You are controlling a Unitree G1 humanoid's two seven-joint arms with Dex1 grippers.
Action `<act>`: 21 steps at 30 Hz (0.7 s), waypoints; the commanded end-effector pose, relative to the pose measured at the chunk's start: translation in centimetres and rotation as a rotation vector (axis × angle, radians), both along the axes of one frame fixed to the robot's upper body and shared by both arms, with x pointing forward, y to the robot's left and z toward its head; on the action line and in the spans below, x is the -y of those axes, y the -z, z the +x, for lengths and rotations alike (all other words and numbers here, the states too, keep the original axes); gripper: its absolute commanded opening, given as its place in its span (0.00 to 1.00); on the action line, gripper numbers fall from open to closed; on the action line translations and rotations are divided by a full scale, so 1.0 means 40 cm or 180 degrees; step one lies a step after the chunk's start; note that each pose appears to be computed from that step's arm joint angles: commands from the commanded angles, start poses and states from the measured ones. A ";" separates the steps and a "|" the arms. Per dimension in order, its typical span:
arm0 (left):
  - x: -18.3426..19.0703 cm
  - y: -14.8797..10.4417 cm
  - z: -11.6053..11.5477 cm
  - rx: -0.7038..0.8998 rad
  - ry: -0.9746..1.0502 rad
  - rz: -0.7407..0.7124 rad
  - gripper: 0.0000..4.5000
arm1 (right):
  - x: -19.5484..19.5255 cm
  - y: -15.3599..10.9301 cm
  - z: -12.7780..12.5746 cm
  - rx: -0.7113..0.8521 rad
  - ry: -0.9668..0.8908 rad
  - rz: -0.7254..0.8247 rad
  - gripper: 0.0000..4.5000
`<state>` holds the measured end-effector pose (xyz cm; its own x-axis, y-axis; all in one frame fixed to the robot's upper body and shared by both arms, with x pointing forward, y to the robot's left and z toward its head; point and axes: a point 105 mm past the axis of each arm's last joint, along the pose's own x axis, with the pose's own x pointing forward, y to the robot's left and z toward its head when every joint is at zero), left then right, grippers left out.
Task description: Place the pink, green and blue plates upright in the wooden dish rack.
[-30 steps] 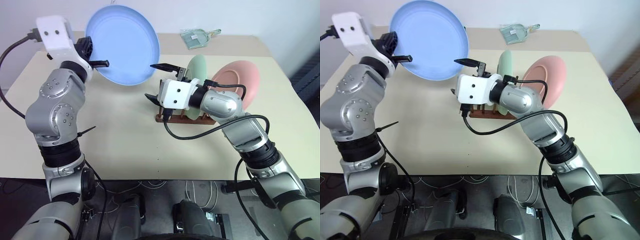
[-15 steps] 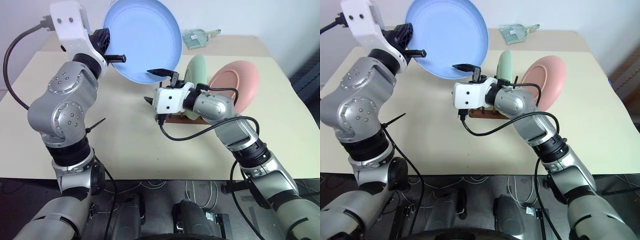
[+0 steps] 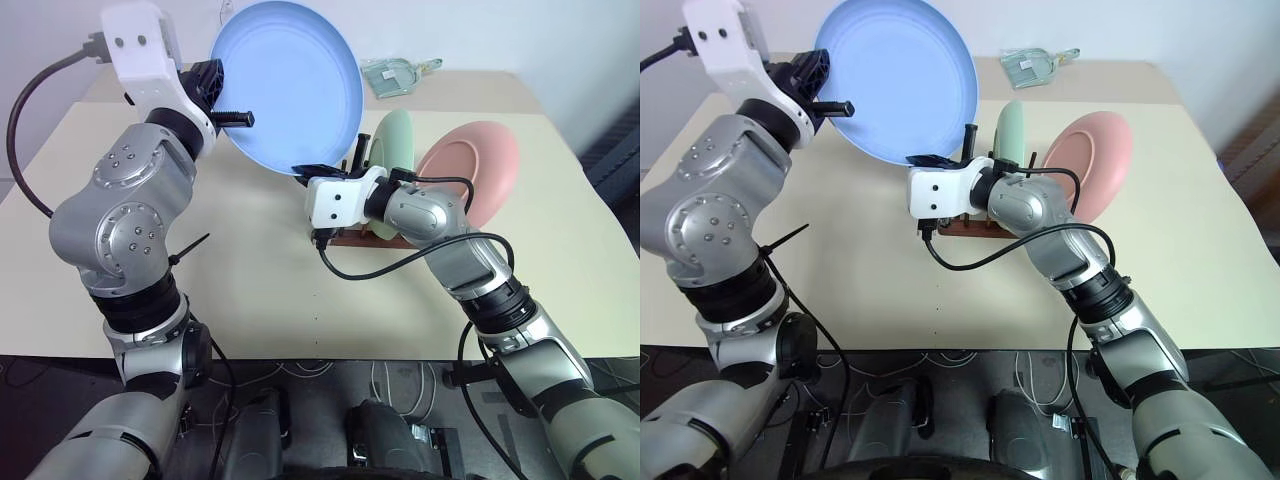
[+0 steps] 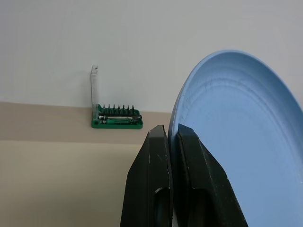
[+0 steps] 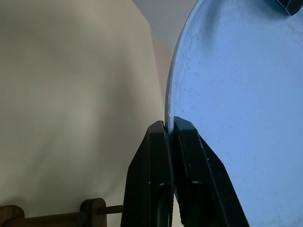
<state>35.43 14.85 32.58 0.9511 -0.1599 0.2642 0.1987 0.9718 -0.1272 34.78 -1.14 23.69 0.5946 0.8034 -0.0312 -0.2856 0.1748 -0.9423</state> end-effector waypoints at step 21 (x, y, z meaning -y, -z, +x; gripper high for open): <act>-0.347 0.117 0.004 0.0051 -0.0827 0.0221 0.99 | -0.017 -0.190 -0.077 -0.0271 -0.0599 0.1597 0.00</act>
